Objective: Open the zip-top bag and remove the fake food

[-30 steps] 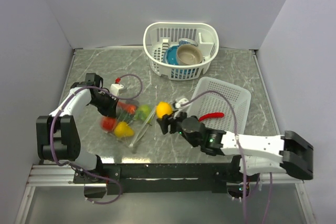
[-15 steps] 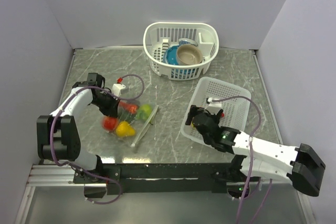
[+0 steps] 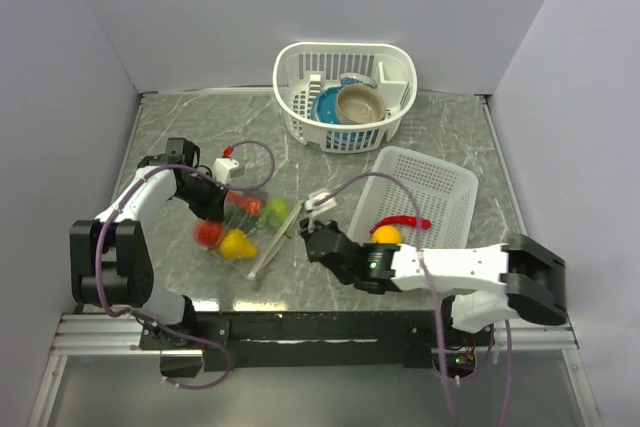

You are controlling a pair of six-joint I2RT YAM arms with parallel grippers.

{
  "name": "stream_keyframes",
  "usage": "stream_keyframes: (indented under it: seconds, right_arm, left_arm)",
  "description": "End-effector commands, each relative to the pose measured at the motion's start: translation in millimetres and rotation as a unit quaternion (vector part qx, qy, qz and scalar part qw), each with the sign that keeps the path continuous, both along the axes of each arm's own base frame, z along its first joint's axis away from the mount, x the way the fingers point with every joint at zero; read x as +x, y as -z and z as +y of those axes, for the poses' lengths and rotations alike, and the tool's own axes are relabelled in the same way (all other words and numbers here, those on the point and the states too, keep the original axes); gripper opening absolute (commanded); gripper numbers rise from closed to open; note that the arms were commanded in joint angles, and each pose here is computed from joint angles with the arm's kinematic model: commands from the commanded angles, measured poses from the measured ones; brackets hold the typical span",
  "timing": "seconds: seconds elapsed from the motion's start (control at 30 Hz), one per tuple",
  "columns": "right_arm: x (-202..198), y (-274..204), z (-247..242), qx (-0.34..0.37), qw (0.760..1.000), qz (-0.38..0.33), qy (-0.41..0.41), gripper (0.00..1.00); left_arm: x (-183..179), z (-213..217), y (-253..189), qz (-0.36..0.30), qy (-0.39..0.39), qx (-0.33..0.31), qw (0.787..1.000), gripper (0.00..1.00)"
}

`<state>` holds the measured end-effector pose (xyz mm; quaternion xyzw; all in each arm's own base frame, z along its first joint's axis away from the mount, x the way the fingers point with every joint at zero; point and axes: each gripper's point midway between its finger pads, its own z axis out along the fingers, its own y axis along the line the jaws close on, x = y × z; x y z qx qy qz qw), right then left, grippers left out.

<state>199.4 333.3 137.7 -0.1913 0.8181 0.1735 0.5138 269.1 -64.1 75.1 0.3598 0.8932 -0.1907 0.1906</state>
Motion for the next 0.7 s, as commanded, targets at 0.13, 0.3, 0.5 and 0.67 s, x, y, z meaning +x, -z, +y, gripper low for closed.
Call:
stream_keyframes:
  seconds: [0.13,0.3,0.5,0.67]
  right_arm:
    - [8,43,60,-0.025,0.997,-0.015,-0.066,0.27]
    - [19,55,83,-0.025,0.996,-0.015,-0.082,0.65]
    - [56,67,85,-0.015,0.999,-0.012,-0.048,0.72]
    - [80,73,84,-0.013,0.999,-0.010,-0.036,0.72]
  left_arm:
    - [22,5,9,-0.020,0.011,0.019,1.000,0.01]
    - [20,8,16,-0.011,0.020,0.029,0.999,0.01]
    - [15,8,17,-0.005,0.027,0.028,0.999,0.01]
    - [10,10,22,0.001,0.031,0.034,0.999,0.01]
